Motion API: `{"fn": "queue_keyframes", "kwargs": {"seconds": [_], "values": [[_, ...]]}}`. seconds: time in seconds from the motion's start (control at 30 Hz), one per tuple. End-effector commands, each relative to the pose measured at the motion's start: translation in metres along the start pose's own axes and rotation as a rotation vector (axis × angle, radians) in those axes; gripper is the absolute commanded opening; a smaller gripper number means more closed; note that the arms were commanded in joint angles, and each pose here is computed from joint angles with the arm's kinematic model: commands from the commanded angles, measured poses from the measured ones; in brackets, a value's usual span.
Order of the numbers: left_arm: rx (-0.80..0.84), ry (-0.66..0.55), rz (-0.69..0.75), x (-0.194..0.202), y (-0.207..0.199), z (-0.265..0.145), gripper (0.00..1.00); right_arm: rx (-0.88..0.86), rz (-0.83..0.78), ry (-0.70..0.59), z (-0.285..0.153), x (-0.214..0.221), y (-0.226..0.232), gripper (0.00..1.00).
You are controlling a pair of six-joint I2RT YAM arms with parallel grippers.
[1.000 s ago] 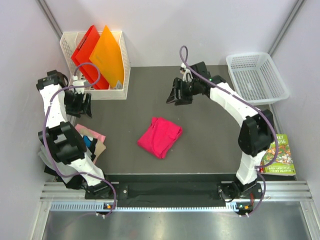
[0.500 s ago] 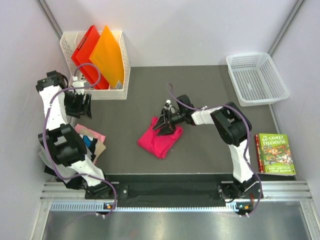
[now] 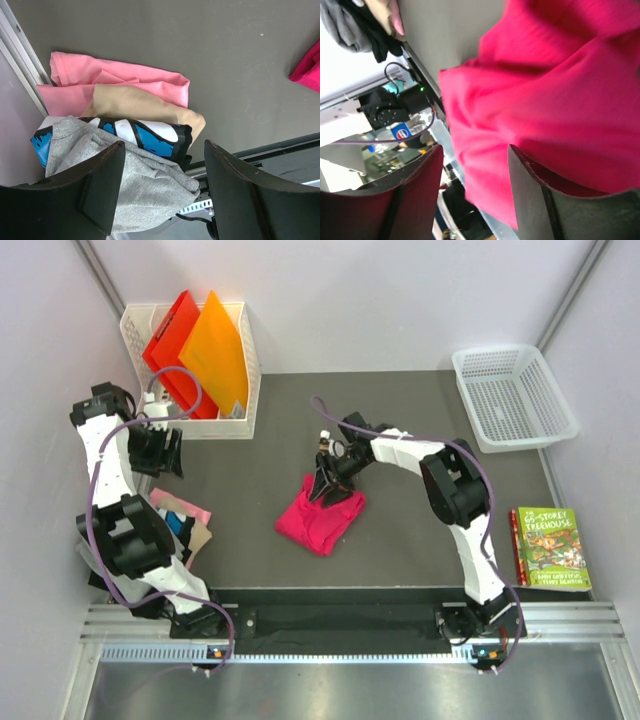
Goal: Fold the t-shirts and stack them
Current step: Smooth out wrinkles on the folded tshirt
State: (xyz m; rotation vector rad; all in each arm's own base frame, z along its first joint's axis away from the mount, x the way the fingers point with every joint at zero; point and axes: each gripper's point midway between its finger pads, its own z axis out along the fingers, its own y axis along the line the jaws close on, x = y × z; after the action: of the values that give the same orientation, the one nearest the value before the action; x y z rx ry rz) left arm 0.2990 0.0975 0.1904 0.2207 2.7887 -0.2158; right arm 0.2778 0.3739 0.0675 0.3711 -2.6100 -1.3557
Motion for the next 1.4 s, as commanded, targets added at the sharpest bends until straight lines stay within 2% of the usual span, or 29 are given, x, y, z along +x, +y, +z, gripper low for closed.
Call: {"fn": "queue_keyframes", "kwargs": {"seconds": [0.0, 0.13, 0.23, 0.4, 0.53, 0.77, 0.9, 1.03, 1.1, 1.2, 1.37], "values": [[0.066, 0.082, -0.009, 0.025, -0.023, -0.017, 0.69, 0.003, -0.175, -0.037, -0.035, 0.019, 0.069, 0.55], [0.064, 0.081, -0.006, 0.024, -0.023, -0.017, 0.69, -0.032, -0.188, 0.008, -0.022, 0.047, 0.089, 0.55], [0.058, 0.083, -0.004, 0.026, -0.023, -0.018, 0.69, -0.053, -0.164, 0.053, -0.002, 0.066, 0.083, 0.54], [0.029, 0.092, 0.0, 0.03, -0.02, -0.021, 0.69, -0.073, -0.106, 0.111, 0.025, 0.081, 0.055, 0.52], [-0.001, 0.102, 0.003, 0.034, -0.017, -0.025, 0.7, -0.044, -0.04, 0.163, 0.044, 0.091, 0.014, 0.51], [-0.025, 0.108, 0.012, 0.039, -0.016, -0.028, 0.7, -0.011, 0.011, 0.215, 0.05, 0.112, -0.023, 0.5], [-0.027, 0.097, 0.013, 0.038, -0.017, -0.031, 0.7, -0.029, -0.061, 0.191, 0.029, 0.1, 0.009, 0.49], [-0.019, 0.094, 0.012, 0.039, -0.019, -0.031, 0.7, -0.117, -0.174, 0.086, -0.001, 0.068, 0.08, 0.51], [-0.018, 0.093, 0.011, 0.039, -0.02, -0.031, 0.7, -0.147, -0.169, 0.079, -0.004, 0.061, 0.095, 0.51], [-0.018, 0.093, 0.014, 0.04, -0.02, -0.031, 0.7, -0.171, -0.153, 0.068, 0.004, 0.051, 0.097, 0.51], [-0.031, 0.098, 0.02, 0.042, -0.018, -0.032, 0.7, -0.202, -0.093, 0.095, 0.03, 0.049, 0.075, 0.5]]}}
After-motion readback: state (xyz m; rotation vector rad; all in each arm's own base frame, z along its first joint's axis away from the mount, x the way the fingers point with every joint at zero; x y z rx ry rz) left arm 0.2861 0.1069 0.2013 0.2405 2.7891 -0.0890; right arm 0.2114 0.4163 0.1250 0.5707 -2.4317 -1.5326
